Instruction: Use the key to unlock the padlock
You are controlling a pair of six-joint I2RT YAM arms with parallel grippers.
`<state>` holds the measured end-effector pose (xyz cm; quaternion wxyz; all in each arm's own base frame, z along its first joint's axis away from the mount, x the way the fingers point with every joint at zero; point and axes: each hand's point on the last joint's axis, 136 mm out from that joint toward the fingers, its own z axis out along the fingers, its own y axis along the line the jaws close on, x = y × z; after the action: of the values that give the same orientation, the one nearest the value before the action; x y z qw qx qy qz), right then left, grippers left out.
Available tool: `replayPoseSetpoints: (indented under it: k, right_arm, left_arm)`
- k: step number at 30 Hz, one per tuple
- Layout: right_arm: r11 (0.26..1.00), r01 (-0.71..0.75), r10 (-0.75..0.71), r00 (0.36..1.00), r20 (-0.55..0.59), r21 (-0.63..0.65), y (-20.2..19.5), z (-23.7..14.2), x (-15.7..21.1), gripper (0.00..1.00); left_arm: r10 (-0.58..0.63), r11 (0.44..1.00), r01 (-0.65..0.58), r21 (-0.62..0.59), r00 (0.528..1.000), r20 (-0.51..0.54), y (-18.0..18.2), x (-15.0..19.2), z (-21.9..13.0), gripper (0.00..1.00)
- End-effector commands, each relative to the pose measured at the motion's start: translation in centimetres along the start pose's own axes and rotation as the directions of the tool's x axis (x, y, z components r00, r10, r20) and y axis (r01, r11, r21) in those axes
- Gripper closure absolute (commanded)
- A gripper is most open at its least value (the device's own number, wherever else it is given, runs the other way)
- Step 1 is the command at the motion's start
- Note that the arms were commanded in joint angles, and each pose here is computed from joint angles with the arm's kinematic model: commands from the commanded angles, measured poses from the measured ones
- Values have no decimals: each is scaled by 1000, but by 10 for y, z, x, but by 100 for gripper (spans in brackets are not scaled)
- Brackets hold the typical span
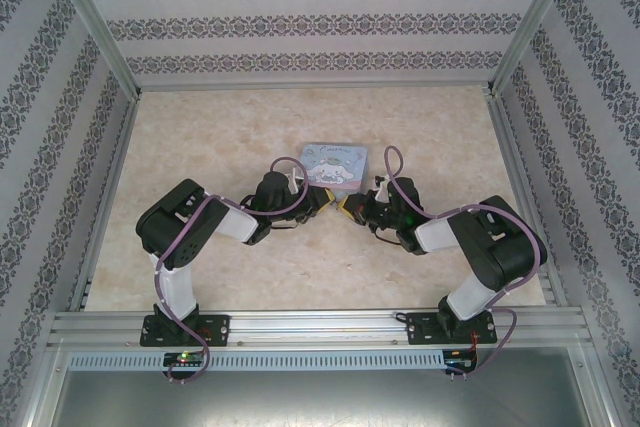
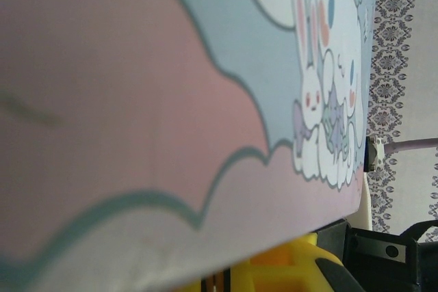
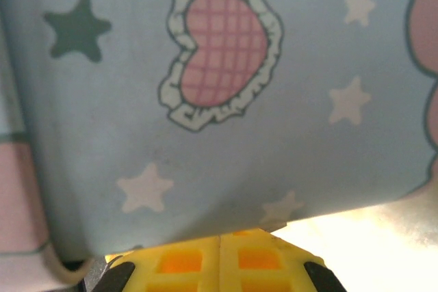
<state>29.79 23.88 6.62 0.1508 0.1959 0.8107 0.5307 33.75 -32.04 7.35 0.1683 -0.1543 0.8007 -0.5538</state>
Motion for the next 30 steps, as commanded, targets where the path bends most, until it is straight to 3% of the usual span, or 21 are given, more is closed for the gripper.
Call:
replayPoseSetpoints:
  k: [1, 30]
  right_arm:
    - [996, 48, -49, 999, -10, -77, 29, 2, -1, 100]
    - [995, 50, -53, 998, -32, -89, 31, 1, 5, 100]
  left_arm:
    - [15, 998, -15, 63, 1000, -14, -21, -1, 0, 100]
    - [15, 998, -14, 60, 1000, -12, -20, -2, 1, 100]
